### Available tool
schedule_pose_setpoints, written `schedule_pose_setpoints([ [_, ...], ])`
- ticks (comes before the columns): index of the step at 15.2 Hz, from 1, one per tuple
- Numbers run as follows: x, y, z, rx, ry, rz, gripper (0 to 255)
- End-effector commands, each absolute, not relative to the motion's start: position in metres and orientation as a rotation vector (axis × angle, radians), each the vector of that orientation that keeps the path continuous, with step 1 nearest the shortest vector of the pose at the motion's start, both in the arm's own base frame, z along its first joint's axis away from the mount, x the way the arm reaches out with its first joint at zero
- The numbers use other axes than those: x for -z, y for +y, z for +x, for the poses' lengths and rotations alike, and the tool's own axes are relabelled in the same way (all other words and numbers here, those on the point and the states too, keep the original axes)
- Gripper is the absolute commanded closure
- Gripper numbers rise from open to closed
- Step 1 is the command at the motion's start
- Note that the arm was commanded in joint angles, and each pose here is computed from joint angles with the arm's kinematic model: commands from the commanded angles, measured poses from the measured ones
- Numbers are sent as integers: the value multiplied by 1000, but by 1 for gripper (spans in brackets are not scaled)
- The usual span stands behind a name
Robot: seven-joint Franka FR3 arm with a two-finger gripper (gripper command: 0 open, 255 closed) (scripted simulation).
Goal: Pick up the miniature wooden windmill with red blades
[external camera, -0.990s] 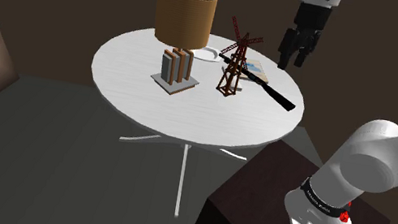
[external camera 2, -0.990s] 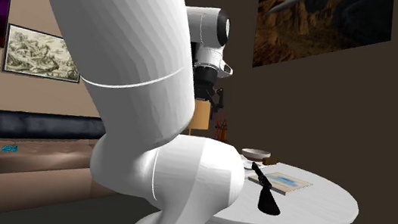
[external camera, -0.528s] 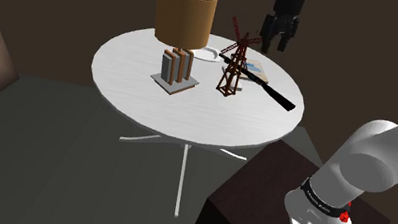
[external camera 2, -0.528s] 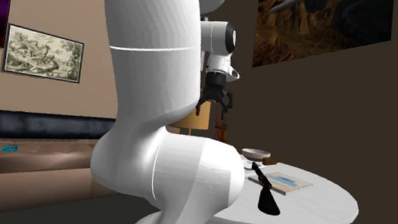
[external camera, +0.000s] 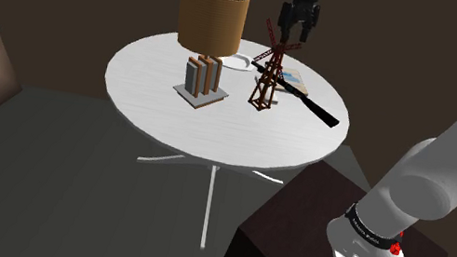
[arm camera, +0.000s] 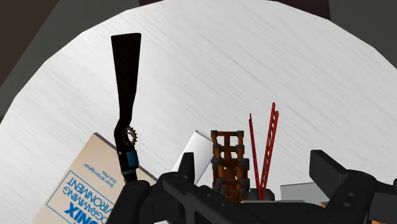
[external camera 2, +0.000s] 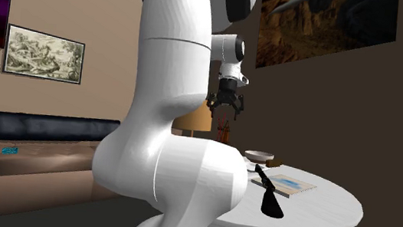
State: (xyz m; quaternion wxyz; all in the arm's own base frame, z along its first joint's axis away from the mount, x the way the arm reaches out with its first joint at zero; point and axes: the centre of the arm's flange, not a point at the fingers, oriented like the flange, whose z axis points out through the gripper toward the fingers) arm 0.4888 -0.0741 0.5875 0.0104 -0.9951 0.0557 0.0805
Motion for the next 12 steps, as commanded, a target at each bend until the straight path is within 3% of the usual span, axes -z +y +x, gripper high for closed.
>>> schedule_pose_setpoints([
  [1, -588, -82, 515, -262, 171, -3112, 0],
  [10, -548, -82, 515, -262, 171, -3112, 0],
  [11, -548, -82, 516, -262, 172, -3112, 255],
  [12, -548, -82, 516, -262, 171, -3112, 255],
])
